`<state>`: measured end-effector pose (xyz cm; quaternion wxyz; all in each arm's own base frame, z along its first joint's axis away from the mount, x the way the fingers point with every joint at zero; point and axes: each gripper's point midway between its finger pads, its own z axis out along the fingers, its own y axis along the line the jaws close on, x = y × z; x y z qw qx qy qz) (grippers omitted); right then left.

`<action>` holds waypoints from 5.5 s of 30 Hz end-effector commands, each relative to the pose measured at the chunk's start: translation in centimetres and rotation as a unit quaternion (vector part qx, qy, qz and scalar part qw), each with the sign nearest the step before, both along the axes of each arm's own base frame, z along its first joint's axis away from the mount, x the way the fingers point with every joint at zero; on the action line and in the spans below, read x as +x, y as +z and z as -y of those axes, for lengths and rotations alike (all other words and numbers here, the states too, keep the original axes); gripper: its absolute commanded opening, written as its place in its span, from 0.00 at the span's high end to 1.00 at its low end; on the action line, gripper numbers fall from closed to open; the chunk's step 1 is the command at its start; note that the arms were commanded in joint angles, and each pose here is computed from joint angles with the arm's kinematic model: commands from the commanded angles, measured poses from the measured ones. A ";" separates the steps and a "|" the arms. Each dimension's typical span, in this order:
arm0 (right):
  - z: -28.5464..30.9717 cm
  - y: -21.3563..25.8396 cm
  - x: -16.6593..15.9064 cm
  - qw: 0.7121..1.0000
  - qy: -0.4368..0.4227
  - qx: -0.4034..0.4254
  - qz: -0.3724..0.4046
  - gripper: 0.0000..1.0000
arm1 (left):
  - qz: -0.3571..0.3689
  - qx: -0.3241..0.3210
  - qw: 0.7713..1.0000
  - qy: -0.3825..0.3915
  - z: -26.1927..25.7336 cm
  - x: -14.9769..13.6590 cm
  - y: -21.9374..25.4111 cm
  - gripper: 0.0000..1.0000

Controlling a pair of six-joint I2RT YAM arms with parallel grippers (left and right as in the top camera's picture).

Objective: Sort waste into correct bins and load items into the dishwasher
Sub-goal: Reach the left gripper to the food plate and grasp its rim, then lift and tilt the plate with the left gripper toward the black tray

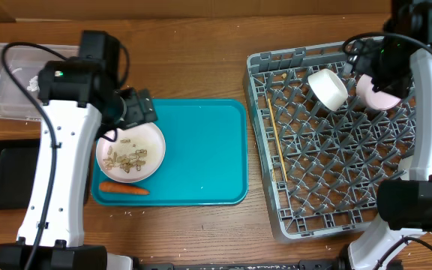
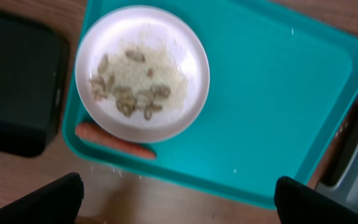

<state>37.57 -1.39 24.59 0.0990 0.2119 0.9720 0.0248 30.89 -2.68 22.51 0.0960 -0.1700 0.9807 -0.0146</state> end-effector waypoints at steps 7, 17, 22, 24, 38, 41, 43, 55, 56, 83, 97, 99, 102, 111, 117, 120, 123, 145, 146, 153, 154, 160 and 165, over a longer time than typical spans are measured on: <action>-1.2 -2.0 -11.1 0.998 0.036 -0.017 -0.043 0.10 | -0.044 0.002 0.999 0.001 2.5 -2.7 0.0 0.00; -2.1 -1.2 -15.9 0.994 0.053 0.004 0.093 0.00 | -0.009 0.019 1.000 -0.006 6.2 -2.2 -0.1 0.00; -2.5 -1.5 -16.1 0.995 0.057 0.017 0.084 0.00 | 0.010 0.016 1.000 -0.003 7.8 -1.0 -2.2 0.00; -2.5 -1.8 -16.0 0.995 0.057 0.017 0.078 0.00 | 0.013 0.014 1.000 0.001 8.0 -0.6 -3.4 0.00; -2.5 -3.2 -15.1 0.997 0.056 0.020 0.042 0.00 | 0.003 0.033 0.999 0.005 8.3 1.7 -13.1 0.09; -2.5 -3.2 -15.1 0.997 0.056 0.020 0.042 0.00 | -0.022 0.049 0.998 0.009 7.7 1.8 -15.1 0.06; -2.5 -3.2 -15.1 0.997 0.056 0.020 0.042 0.00 | -0.035 0.054 0.998 0.013 7.5 2.0 -16.3 0.05; -2.4 -3.2 -15.0 0.997 0.055 0.015 0.043 0.00 | -0.048 0.013 0.999 0.018 7.4 4.1 -19.7 0.05; -2.4 -3.2 -15.0 0.997 0.055 0.015 0.044 0.00 | -0.047 0.006 0.999 0.017 7.7 4.1 -19.7 0.06; -2.4 -3.2 -15.1 0.997 0.055 0.016 0.042 0.00 | -0.125 0.033 0.991 -0.028 7.1 2.0 -23.9 0.34; -2.4 -3.2 -15.1 0.997 0.055 0.016 0.042 0.00 | -0.128 0.039 0.990 -0.038 6.9 1.8 -23.9 0.77; -2.4 -3.2 -15.1 0.997 0.055 0.016 0.042 0.00 | -0.128 0.039 0.990 -0.038 6.9 1.8 -23.9 0.82; -2.4 -3.2 -15.1 0.997 0.055 0.016 0.042 0.00 | -0.128 0.039 0.990 -0.038 6.9 1.8 -23.9 0.89; -2.4 -3.2 -15.1 0.997 0.055 0.016 0.042 0.00 | -0.126 0.041 0.990 -0.038 6.9 2.0 -23.9 0.96; -2.4 -3.2 -15.1 0.997 0.055 0.016 0.042 0.00 | -0.138 0.067 0.987 -0.036 6.0 1.8 -22.6 0.96; -2.4 -3.2 -15.1 0.997 0.055 0.016 0.042 0.00 | -0.141 0.081 0.986 -0.036 5.6 2.1 -21.5 0.96; -2.4 -3.2 -15.1 0.997 0.055 0.016 0.042 0.00 | -0.142 0.087 0.985 -0.036 5.6 2.4 -20.6 0.96; -2.4 -3.2 -15.1 0.997 0.055 0.016 0.042 0.00 | -0.155 0.113 0.981 -0.036 4.9 2.8 -16.3 0.96; -2.4 -3.2 -15.1 0.997 0.055 0.016 0.042 0.00 | -0.157 0.122 0.979 -0.033 4.6 2.7 -16.0 0.96; -2.4 -3.2 -15.1 0.997 0.055 0.016 0.042 0.00 | -0.168 0.136 0.976 -0.032 4.1 2.3 -14.4 0.96; -2.4 -3.2 -15.1 0.997 0.055 0.016 0.042 0.00 | -0.169 0.136 0.976 -0.032 4.1 2.3 -14.1 0.96; -2.4 -3.2 -15.1 0.997 0.055 0.016 0.042 0.00 | -0.180 0.136 0.974 -0.019 3.0 2.1 -12.7 0.96; -2.4 -3.2 -15.1 0.997 0.055 0.016 0.042 0.00 | -0.191 0.131 0.973 0.008 1.0 1.9 -12.3 0.96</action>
